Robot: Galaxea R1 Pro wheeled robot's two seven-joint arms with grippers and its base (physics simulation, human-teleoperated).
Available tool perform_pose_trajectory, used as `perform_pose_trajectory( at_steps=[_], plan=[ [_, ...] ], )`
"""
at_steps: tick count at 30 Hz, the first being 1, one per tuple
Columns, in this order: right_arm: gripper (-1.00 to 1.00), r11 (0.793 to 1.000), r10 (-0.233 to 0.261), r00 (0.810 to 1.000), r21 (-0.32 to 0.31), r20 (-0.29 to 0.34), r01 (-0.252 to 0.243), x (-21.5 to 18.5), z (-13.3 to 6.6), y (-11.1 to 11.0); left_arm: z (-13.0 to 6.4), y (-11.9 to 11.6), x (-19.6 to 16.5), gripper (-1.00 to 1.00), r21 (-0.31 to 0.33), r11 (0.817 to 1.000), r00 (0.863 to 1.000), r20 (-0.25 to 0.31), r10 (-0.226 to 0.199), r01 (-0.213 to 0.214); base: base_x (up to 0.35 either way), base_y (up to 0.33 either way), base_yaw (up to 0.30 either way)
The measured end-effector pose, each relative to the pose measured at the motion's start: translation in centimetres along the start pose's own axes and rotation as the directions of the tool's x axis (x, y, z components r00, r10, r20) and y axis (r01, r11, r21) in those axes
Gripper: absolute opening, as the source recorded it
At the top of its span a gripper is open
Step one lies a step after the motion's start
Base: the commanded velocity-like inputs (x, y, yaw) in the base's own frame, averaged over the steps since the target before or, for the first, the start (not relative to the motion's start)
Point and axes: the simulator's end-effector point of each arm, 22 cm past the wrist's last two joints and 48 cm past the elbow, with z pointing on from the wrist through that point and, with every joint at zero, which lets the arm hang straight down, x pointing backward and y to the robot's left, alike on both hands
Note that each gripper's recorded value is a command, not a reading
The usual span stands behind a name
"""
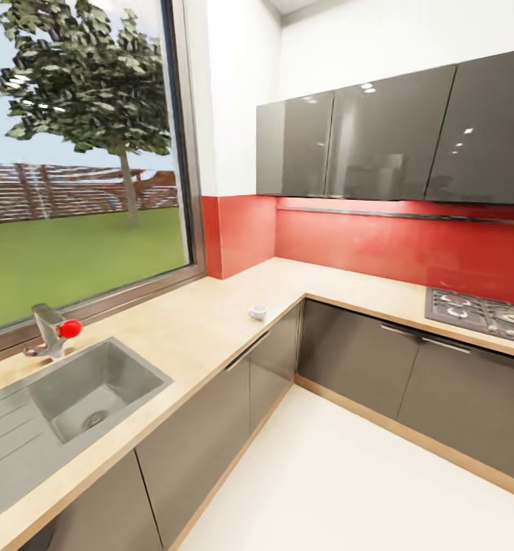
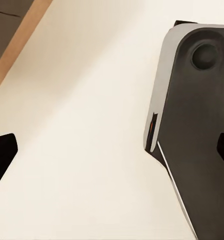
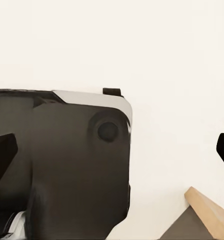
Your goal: Set up a coffee station on the kitchen countertop: keep the coffee maker on the countertop, move the bottle of coffee from the kitchen shelf to the counter next to the coffee maker, place a paper coffee filter on top of the coffee maker, put the saucer next to the coffee maker with the coffee cup on the saucer, and place the electric kettle next to the coffee maker.
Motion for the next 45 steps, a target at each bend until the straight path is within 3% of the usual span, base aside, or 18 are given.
perform_pose_trajectory(
  at_steps=[45],
  plan=[
    [1.00, 1.000, 0.008, 1.000, -0.003, 0.006, -0.008, -0.25, -0.03, 0.50, 0.00, 0.04, 0.03, 1.00, -0.001, 1.000, 1.000, 0.002, -0.002, 0.002, 0.243, -0.238, 0.008]
  ],
)
